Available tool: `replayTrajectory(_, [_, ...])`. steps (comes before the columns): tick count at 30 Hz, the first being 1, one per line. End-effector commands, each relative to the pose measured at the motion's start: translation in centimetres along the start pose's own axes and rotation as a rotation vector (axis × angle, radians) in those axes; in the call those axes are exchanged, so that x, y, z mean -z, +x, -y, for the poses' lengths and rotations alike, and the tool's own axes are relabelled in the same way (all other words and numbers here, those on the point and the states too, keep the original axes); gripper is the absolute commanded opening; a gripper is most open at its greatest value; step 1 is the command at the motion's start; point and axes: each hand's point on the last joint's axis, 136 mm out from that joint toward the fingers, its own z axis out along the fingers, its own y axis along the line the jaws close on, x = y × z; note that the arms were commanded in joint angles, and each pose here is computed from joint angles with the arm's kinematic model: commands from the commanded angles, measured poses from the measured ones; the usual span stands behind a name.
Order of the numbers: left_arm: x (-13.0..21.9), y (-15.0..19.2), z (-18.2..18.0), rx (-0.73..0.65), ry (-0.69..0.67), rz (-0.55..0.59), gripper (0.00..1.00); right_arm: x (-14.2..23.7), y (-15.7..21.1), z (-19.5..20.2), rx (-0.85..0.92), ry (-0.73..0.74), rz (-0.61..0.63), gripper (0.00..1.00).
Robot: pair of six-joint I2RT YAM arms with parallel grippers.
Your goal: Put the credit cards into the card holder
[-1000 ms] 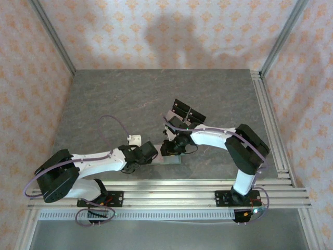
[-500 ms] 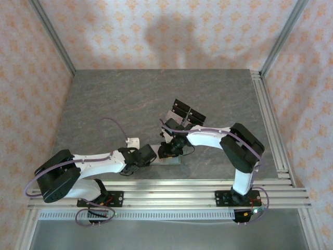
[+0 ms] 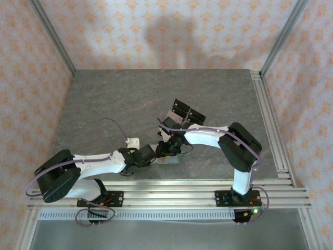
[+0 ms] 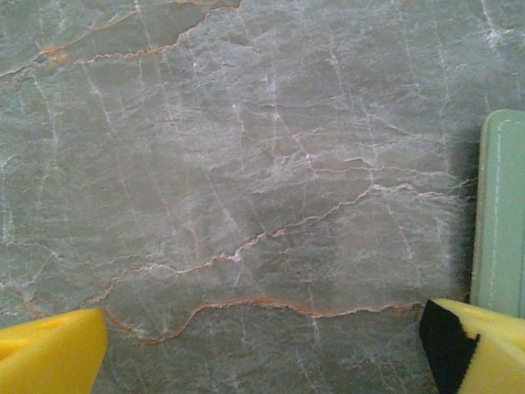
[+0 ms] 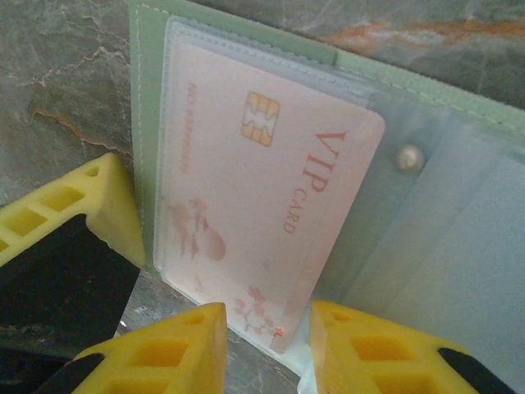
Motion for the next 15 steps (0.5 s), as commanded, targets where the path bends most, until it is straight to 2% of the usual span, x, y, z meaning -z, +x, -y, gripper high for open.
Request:
replayTrajectory(1, [0.5,-0.4,-0.9,0.030,-0.021,0.040,1.00,1.5,0.2,0.2,0.015,0.029,0.032,0.33])
replayTrajectory(6, [0.8,-0.6,-2.4,0.041,-0.082,0.048,1.00,2.5,0.0,0.6,0.015,0.062,0.065,0.31])
replayTrajectory(12, [0.5,0.0,-3.1,0.026,-0.130,0.027,1.00,2.1,-0.1,1.0,0.020,0.094,0.046,0.07])
replayTrajectory(15, [0.3,0.3,-2.9,0.023,-0.128,0.018,1.00,1.7,-0.1,1.1,0.018,0.094,0.032,0.02])
